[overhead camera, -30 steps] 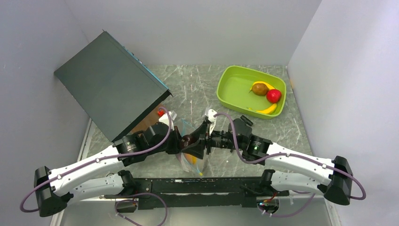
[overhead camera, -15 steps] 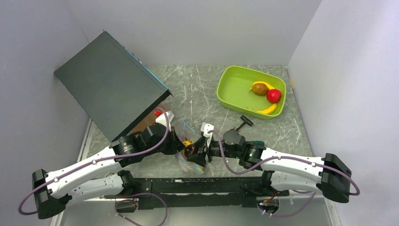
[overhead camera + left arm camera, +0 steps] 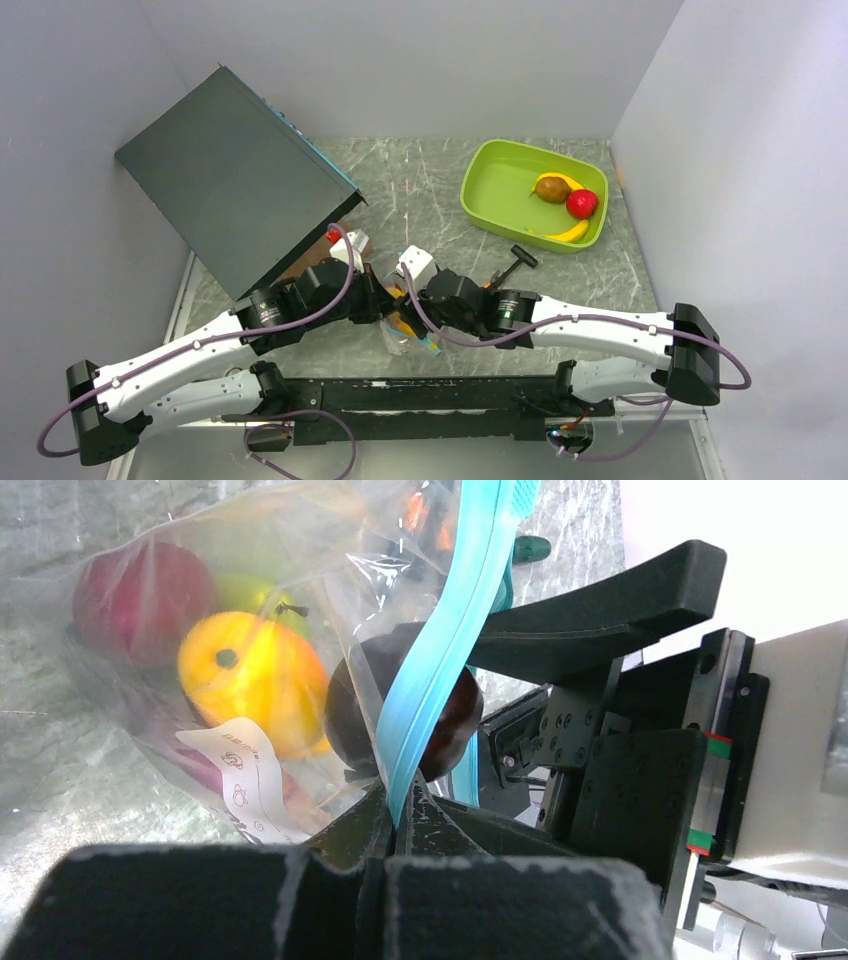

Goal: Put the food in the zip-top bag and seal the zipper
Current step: Place the fake fruit in the zipper food storage bag.

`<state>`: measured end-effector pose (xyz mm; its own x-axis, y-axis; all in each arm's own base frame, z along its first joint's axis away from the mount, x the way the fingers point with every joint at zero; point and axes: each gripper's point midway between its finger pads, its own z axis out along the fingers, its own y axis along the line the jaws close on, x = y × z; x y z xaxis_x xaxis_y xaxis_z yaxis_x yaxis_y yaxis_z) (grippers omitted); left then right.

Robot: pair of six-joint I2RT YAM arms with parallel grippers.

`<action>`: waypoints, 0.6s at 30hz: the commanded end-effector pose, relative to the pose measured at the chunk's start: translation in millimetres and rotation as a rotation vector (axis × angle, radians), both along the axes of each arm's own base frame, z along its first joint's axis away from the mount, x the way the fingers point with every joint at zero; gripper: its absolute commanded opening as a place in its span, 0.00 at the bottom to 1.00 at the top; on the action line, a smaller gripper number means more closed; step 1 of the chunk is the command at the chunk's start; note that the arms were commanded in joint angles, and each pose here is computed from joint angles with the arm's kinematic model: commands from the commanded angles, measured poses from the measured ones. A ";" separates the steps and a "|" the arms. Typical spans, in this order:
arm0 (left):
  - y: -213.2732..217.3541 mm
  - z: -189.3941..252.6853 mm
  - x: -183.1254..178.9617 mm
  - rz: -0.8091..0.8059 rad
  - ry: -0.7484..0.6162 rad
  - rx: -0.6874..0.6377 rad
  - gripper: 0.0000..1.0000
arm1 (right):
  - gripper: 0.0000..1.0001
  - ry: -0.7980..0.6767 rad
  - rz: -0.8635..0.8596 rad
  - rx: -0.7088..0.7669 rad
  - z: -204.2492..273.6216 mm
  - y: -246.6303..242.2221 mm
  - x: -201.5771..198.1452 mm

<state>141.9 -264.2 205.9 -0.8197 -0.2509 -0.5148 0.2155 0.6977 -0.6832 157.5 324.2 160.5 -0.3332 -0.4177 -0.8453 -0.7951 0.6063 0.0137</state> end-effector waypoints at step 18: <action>0.5 20.1 4.8 0.052 -0.023 -0.087 0.00 | 0.87 -0.031 0.008 0.200 91.3 10.4 -5.2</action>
<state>142.0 -261.7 207.7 -0.8179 -0.2991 -0.4916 0.1800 0.6785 -0.7122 150.9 329.3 193.3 -0.3473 -0.3767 -0.8588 -0.7982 0.5993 0.0599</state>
